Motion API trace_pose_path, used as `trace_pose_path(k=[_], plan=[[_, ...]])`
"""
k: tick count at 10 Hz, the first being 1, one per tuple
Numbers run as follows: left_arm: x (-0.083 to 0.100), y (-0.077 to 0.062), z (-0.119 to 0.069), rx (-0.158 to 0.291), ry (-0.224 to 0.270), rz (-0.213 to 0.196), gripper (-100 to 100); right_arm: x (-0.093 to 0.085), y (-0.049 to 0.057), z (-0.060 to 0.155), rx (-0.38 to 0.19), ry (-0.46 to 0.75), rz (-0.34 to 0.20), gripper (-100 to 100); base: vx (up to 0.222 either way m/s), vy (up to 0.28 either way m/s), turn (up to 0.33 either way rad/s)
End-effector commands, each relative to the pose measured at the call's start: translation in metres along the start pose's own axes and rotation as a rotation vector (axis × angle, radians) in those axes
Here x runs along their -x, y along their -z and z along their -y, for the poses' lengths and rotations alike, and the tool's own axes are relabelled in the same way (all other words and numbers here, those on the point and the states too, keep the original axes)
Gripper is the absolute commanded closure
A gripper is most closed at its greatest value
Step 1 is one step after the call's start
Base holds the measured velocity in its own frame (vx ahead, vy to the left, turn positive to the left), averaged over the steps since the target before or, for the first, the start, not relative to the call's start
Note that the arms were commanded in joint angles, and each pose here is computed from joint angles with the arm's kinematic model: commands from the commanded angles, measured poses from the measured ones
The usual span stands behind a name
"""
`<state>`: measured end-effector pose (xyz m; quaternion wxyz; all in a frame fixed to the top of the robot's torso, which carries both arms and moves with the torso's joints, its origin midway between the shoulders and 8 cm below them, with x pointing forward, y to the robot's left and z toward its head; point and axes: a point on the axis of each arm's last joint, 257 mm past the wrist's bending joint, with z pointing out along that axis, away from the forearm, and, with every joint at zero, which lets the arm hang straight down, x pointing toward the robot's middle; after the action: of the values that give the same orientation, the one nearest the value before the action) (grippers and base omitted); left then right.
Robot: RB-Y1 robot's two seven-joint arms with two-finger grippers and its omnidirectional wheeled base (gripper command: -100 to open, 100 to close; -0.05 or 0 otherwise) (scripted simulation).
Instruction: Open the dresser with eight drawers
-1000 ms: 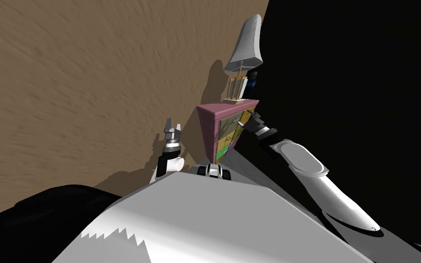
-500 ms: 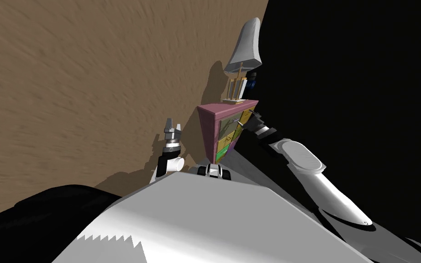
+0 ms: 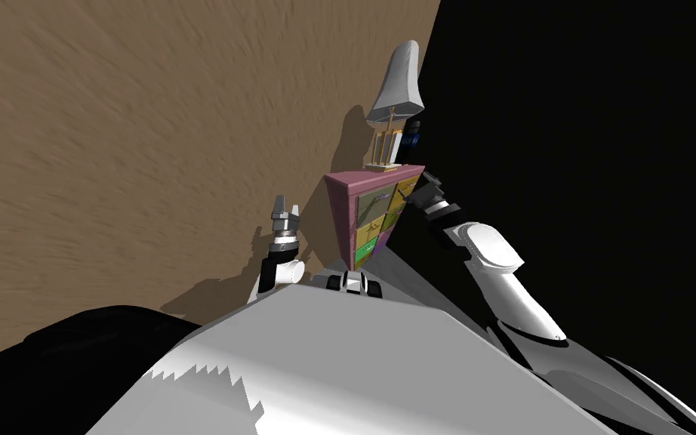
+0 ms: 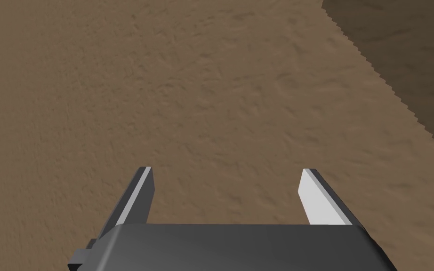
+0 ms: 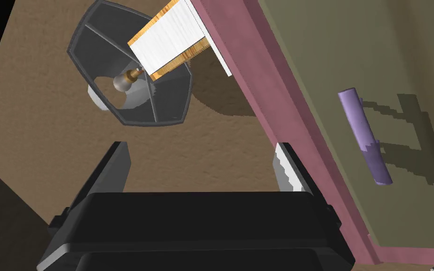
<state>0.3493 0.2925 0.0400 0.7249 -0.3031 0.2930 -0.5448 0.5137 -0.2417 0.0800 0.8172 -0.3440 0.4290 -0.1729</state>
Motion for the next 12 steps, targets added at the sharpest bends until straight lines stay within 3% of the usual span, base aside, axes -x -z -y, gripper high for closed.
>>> trace_pose_path(k=[1, 4, 5, 8, 10, 12], plan=[[0.0, 0.0, 0.0, 0.0, 0.0, 0.0, 0, -0.015, -0.002, 0.004, -0.013, -0.164, -0.017, -100, 0.002, 0.018, 0.006], [0.0, 0.0, 0.0, 0.0, 0.0, 0.0, 0, -0.012, -0.002, 0.006, -0.019, -0.306, -0.002, -100, 0.009, 0.01, 0.001], [0.0, 0.0, 0.0, 0.0, 0.0, 0.0, 0, -0.023, -0.009, 0.042, -0.136, -0.406, 0.0, -100, -0.096, -0.113, 0.276], [0.0, 0.0, 0.0, 0.0, 0.0, 0.0, 0, -0.02, -0.025, 0.051, -0.171, -0.637, 0.048, -100, -0.071, -0.108, 0.04], [0.0, 0.0, 0.0, 0.0, 0.0, 0.0, 0, -0.041, -0.024, 0.051, -0.187, -0.762, 0.025, -100, 0.001, 0.018, 0.002], [0.0, 0.0, 0.0, 0.0, 0.0, 0.0, 0, -0.043, -0.023, 0.053, -0.192, -0.852, 0.036, -100, 0.009, 0.016, 0.001]])
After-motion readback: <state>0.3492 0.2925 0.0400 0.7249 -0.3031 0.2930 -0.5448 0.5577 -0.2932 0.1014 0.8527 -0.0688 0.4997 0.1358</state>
